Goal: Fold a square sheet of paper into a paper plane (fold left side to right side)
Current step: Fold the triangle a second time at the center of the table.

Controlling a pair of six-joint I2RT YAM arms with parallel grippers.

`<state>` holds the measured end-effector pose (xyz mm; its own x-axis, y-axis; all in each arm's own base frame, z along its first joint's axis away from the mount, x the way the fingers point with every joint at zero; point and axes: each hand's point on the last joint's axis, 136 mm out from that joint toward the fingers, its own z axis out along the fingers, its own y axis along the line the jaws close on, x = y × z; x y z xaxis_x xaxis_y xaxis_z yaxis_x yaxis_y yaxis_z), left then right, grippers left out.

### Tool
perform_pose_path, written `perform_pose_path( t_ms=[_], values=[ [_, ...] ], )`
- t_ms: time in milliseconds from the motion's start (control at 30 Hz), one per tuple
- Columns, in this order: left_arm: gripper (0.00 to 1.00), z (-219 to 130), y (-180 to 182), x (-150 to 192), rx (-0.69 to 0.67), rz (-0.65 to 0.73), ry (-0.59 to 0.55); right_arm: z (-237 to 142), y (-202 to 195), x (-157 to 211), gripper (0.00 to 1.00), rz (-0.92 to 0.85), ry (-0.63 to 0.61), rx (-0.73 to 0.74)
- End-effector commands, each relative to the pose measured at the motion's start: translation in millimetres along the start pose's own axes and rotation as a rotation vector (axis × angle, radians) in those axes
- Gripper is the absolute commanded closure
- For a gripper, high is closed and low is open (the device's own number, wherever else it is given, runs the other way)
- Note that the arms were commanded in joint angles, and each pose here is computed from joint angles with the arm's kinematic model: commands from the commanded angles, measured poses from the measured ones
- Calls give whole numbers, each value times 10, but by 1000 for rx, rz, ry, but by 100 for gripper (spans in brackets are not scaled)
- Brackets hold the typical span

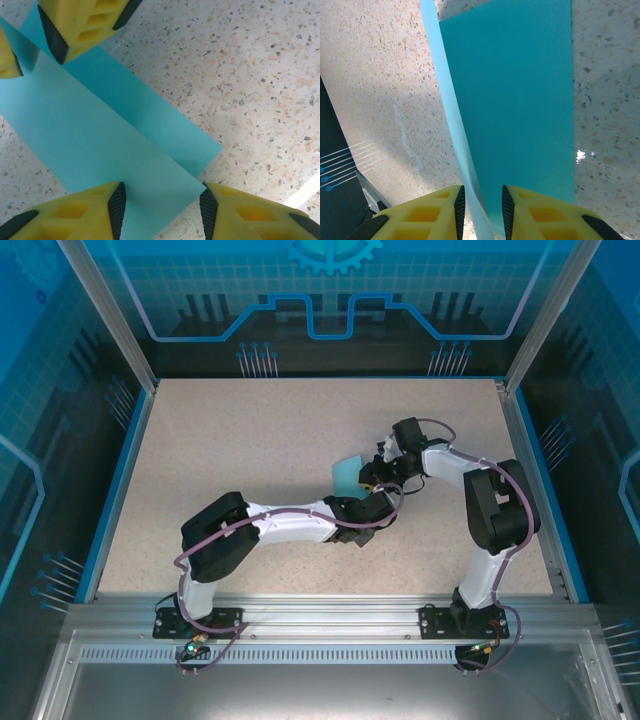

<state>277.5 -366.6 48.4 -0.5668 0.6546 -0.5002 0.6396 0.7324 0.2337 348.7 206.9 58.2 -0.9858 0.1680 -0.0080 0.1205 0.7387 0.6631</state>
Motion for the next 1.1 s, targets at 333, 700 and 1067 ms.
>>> perform_pose_path(
  t_ms=[333,700,1067],
  values=[
    [85,-160,-10,-129,131,-88,-25,-469,108,-92,55,-99,-102,-28],
    [88,-222,-9,-125,380,-238,-10,-727,-144,202,49,-124,-131,-30],
    [86,-287,184,-15,476,-364,-18,-365,-372,638,83,-64,-29,-68]
  ],
)
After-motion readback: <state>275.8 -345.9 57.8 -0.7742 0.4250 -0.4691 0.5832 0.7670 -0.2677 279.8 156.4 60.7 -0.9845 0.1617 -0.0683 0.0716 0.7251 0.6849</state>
